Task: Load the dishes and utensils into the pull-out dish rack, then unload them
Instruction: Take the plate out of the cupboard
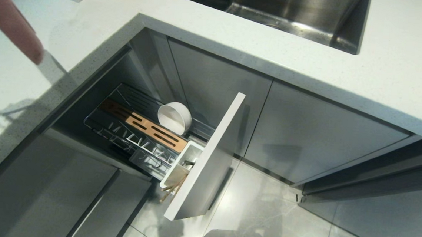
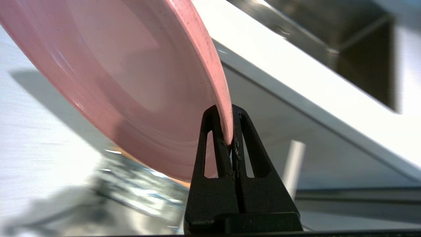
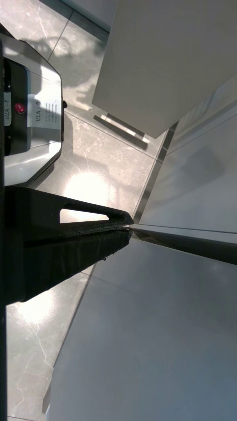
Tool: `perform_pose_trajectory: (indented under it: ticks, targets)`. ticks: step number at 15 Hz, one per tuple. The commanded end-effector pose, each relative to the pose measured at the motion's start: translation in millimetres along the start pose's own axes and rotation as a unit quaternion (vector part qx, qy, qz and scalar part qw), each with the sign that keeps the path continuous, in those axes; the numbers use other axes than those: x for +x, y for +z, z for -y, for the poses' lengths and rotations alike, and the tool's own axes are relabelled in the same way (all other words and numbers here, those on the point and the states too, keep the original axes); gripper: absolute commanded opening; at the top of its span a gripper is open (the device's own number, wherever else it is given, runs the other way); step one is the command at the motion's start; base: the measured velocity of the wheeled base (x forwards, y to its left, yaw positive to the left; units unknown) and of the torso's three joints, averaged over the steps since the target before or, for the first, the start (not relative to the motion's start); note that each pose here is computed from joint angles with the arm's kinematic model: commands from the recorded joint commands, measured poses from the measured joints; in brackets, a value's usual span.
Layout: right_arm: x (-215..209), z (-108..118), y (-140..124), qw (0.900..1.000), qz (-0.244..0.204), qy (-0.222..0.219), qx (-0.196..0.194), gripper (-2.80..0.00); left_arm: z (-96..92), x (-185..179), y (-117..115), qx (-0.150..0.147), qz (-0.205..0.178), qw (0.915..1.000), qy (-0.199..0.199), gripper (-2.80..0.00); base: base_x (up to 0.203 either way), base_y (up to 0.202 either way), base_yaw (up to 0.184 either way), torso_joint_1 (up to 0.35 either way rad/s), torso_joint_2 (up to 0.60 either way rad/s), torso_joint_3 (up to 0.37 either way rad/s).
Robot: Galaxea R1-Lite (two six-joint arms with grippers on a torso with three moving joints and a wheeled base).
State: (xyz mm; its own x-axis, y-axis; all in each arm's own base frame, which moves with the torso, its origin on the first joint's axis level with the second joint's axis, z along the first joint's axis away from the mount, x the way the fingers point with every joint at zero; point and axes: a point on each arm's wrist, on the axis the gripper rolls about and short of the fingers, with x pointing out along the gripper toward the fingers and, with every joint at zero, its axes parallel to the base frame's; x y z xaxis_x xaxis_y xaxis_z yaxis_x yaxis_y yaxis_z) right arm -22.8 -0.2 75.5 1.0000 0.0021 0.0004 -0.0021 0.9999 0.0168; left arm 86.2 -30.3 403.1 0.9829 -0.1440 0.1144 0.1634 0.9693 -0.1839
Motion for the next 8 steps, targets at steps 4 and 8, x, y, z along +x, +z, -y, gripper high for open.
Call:
perform_pose_trajectory:
  ticks: [4,8]
  targets:
    - [0.1,0.0,-0.4,1.0,-0.001,0.0,0.0,-2.8,-33.5,-30.1,5.2,0.112,0.025,0.9738,0.197,-2.8,0.0,0.0,0.0,0.0,0.0,0.0]
    - [0.1,0.0,-0.4,1.0,-0.001,0.0,0.0,-2.8,-60.9,-27.3,-2.3,0.199,-0.03,0.9117,0.358,-2.8,0.0,0.0,0.0,0.0,0.0,0.0]
